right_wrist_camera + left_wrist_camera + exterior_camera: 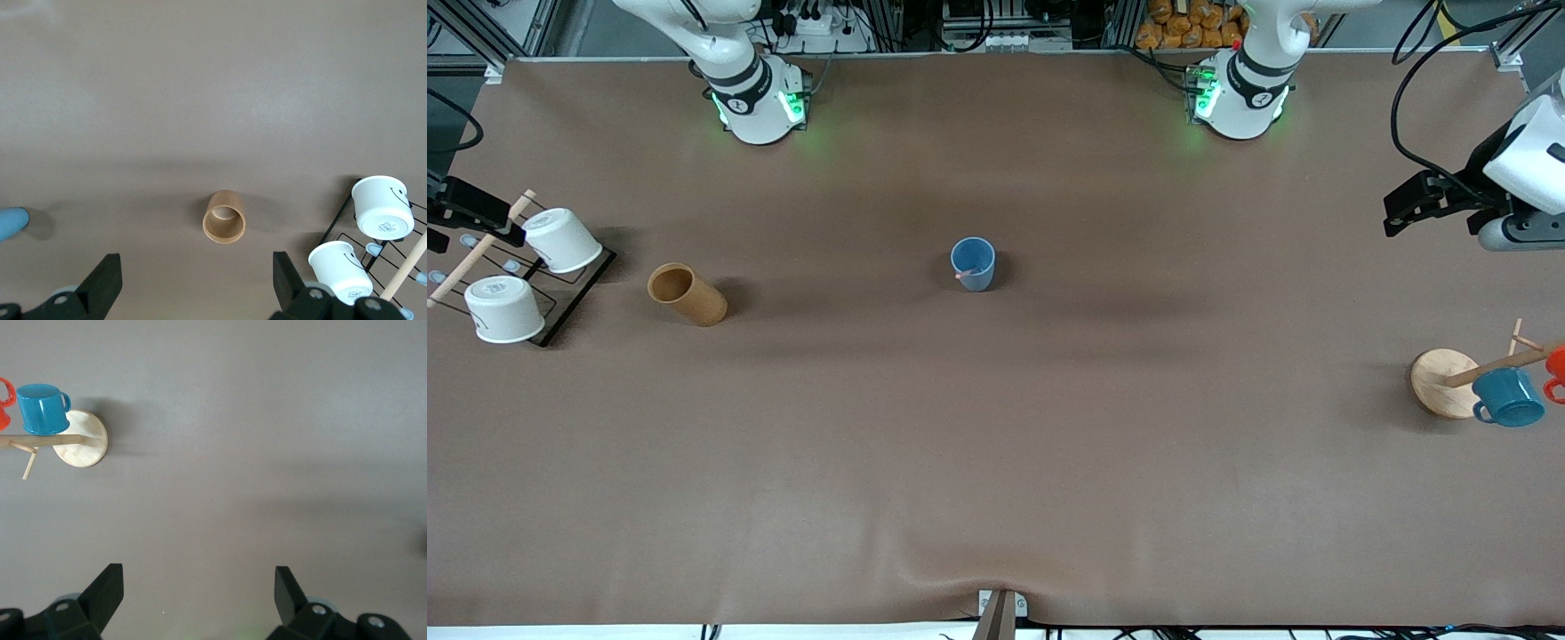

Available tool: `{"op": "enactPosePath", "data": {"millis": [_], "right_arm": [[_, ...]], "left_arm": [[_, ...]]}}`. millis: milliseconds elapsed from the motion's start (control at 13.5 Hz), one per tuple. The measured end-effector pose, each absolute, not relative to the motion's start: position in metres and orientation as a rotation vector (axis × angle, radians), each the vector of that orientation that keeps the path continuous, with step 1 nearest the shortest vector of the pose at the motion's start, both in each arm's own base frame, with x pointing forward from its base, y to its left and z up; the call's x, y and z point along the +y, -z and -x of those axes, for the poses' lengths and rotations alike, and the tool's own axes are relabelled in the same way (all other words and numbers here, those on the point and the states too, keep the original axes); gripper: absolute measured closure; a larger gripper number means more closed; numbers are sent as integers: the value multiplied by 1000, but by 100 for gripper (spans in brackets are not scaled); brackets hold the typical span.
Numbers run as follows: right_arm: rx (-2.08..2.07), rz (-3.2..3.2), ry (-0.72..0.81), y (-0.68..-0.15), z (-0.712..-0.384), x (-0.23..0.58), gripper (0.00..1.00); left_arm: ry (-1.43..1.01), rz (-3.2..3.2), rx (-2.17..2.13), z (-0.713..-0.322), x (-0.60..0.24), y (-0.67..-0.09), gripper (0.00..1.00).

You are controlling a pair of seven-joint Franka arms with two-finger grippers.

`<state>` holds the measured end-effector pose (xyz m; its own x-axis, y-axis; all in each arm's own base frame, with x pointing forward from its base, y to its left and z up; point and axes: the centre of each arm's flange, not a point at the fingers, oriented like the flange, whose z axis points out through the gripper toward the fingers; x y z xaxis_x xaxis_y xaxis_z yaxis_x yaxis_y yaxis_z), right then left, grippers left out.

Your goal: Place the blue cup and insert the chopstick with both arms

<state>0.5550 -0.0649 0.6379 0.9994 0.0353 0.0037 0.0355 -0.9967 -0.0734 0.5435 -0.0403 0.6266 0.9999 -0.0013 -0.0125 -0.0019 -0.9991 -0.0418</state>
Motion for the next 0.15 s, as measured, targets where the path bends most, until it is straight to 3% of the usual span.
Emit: {"op": "enactPosePath", "data": {"millis": [148], "right_arm": [[-60,3067,5,-638,-555,-63,0]], "left_arm": [[-7,3100,2,-544,-40,-630,0]]}}
